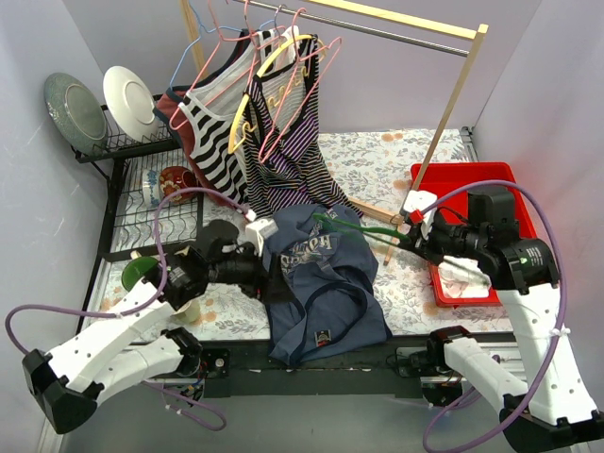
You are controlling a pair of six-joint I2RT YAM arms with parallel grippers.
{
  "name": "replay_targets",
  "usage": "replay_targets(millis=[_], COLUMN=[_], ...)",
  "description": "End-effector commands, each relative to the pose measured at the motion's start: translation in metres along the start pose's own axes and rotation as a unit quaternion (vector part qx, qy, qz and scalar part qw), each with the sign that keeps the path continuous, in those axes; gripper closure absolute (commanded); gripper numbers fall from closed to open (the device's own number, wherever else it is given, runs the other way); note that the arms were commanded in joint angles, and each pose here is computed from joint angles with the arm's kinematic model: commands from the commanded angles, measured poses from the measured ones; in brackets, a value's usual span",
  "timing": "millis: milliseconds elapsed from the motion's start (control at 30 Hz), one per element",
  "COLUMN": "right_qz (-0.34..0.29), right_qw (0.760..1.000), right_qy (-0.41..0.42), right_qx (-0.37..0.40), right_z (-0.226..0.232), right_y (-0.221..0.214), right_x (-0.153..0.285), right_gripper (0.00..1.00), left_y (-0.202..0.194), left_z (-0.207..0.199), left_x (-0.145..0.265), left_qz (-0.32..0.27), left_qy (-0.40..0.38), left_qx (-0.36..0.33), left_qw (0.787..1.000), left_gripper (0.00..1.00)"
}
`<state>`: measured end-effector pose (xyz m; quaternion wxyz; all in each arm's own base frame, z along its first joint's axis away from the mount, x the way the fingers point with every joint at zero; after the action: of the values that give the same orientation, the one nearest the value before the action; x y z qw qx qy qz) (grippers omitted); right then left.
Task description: Place the tank top on the hanger
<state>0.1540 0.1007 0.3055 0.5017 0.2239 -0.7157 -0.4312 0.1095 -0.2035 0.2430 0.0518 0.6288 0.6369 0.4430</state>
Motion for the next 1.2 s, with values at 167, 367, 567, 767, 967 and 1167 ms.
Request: replay_targets(millis=[167, 367, 567, 767, 967, 1167], right_qz=[0.016, 0.025, 0.027, 0.045, 0.059, 0.045], right_qw=[0.999, 0.999, 1.000, 0.998, 0.994, 0.992], right_qy=[-0.037, -0.025, 0.000, 0.051, 0.083, 0.111], right_qx=[0.006, 0.004, -0.007, -0.004, 0.026, 0.046], right_z=[-0.012, -0.008, -0.002, 0.010, 0.019, 0.029], right_y=[-0.002, -0.008, -0.014, -0.032, -0.043, -0.036], right_x=[0.005, 0.004, -0.001, -0.010, -0.010, -0.003], right_gripper=[0.99, 0.99, 0.99, 0.99, 0.99, 0.99], left_y=[-0.083, -0.091, -0.105, -0.090, -0.046, -0.033], left_z=[0.005, 0.007, 0.014, 0.013, 0.036, 0.047], left_x=[-0.052, -0.075, -0.093, -0.084, -0.057, -0.048], left_qz=[0.163, 0.179, 0.210, 0.158, 0.056, 0.032], left_qy=[0.155, 0.234, 0.283, 0.280, 0.238, 0.218], left_qx=[0.051, 0.005, -0.025, -0.015, 0.070, 0.108], left_qw=[0.973, 0.956, 0.935, 0.947, 0.967, 0.969], left_gripper=[0.36, 0.43, 0.74, 1.00, 1.00, 1.00])
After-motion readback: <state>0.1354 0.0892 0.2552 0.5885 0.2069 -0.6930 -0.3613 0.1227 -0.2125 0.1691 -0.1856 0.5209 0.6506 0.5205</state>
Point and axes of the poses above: each gripper's point midway between its finger pads, its own x axis back along the fingers, its own z axis along the line the jaws close on, y = z × x, the point moved 5 cm from there along x, back along the fingers, and after that the axes turned 3 degrees about -x, right-handed, at the moved point
